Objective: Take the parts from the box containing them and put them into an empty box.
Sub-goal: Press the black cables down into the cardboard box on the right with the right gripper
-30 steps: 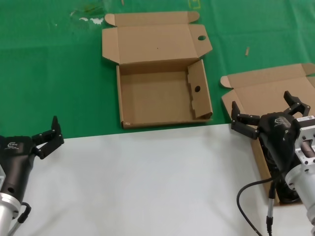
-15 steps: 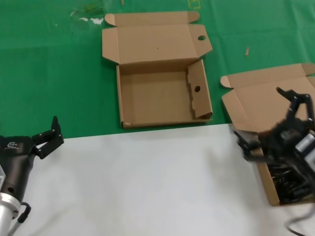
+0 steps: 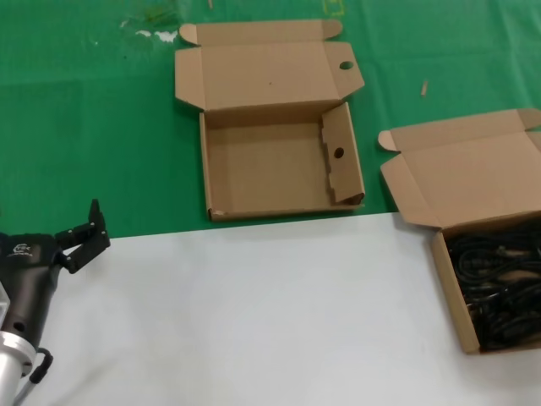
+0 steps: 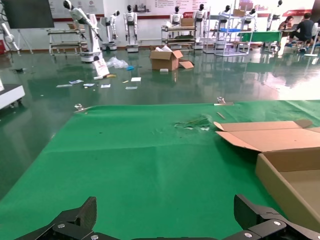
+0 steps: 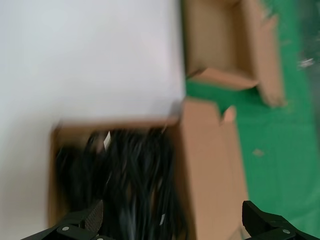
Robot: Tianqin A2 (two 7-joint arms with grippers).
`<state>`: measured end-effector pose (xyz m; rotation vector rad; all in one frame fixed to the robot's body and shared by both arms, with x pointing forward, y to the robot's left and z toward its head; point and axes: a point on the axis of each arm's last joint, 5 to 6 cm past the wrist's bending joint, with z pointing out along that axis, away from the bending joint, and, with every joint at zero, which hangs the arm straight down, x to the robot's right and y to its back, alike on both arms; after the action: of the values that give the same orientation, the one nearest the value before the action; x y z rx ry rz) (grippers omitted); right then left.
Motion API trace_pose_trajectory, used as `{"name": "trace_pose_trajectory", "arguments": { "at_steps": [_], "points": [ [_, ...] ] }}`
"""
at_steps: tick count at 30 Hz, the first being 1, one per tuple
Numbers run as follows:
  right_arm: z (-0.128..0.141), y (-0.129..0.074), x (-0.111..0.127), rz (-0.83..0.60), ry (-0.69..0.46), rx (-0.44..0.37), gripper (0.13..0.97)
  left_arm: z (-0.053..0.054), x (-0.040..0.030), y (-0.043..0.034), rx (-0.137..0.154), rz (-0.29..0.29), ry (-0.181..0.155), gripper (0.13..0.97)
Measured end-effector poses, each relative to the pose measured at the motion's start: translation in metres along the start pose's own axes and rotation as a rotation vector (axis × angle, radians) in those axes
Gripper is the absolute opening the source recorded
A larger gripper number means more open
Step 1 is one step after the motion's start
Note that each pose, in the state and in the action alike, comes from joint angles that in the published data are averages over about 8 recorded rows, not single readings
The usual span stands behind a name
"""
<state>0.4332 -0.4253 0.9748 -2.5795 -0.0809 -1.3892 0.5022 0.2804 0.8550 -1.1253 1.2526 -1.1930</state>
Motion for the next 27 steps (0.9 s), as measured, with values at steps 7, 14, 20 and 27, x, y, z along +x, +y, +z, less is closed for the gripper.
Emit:
{"name": "trace_pose_trajectory", "arguments": {
  "at_steps": [7,14,20,27],
  "points": [
    [0.005,0.003,0.019,-0.15,-0.135,-0.108,0.966,0.0,0.0,0.0,0.0,0.0,0.0,0.966],
    [0.018,0.004,0.024,-0.217,-0.209,-0.151,0.966,0.0,0.0,0.0,0.0,0.0,0.0,0.966],
    [0.029,0.008,0.026,-0.239,-0.224,-0.174,0.952,0.0,0.0,0.0,0.0,0.0,0.0,0.966],
    [0.039,0.011,0.025,-0.244,-0.235,-0.179,0.937,0.0,0.0,0.0,0.0,0.0,0.0,0.966]
  ]
}}
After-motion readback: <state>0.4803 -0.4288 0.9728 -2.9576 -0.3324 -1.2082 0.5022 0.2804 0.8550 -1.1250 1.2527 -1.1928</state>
